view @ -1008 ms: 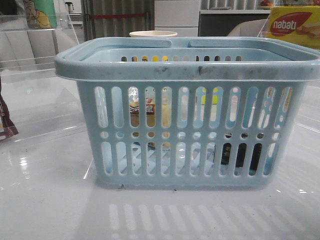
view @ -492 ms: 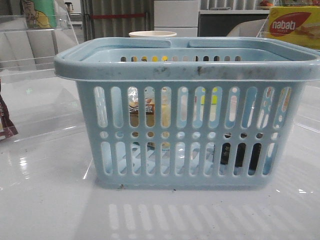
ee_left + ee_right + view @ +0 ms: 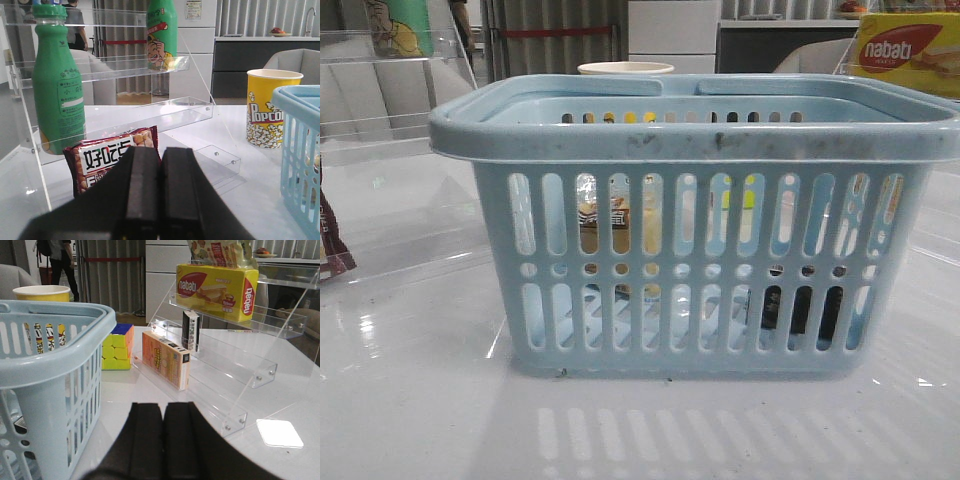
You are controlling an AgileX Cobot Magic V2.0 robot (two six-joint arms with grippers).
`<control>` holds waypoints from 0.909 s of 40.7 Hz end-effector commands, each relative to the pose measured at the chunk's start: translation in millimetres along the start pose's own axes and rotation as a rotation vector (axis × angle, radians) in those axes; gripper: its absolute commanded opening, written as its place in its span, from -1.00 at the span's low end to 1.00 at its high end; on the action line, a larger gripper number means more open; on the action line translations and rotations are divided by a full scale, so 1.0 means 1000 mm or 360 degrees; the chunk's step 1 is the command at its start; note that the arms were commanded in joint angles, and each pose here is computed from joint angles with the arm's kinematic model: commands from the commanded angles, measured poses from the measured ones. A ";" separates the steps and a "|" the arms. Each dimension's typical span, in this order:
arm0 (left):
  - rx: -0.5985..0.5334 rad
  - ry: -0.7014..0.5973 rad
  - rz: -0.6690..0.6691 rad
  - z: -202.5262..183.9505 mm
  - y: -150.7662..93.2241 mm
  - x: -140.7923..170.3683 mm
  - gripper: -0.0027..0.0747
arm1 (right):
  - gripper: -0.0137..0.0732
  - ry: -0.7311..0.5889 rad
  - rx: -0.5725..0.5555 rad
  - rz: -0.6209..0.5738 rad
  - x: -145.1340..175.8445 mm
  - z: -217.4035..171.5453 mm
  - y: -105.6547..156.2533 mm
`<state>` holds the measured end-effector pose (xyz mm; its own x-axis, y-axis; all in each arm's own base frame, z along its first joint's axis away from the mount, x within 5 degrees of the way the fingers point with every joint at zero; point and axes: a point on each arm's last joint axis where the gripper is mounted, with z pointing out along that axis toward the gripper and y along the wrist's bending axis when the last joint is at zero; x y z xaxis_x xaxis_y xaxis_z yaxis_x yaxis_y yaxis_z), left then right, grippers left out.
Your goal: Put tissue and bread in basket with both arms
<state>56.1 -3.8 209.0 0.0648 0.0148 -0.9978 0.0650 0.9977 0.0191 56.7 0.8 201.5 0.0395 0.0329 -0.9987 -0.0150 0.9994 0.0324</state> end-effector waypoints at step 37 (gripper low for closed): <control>0.0001 -0.0161 -0.0007 -0.002 0.000 -0.008 -0.69 | -0.62 -0.0211 0.0003 0.0070 -0.013 -0.002 0.000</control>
<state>56.1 -3.7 209.2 0.0669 0.0147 -0.9976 0.0649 0.9977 0.0191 56.6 0.8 203.0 0.0549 0.0770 -0.9955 -0.0186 0.9969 0.0761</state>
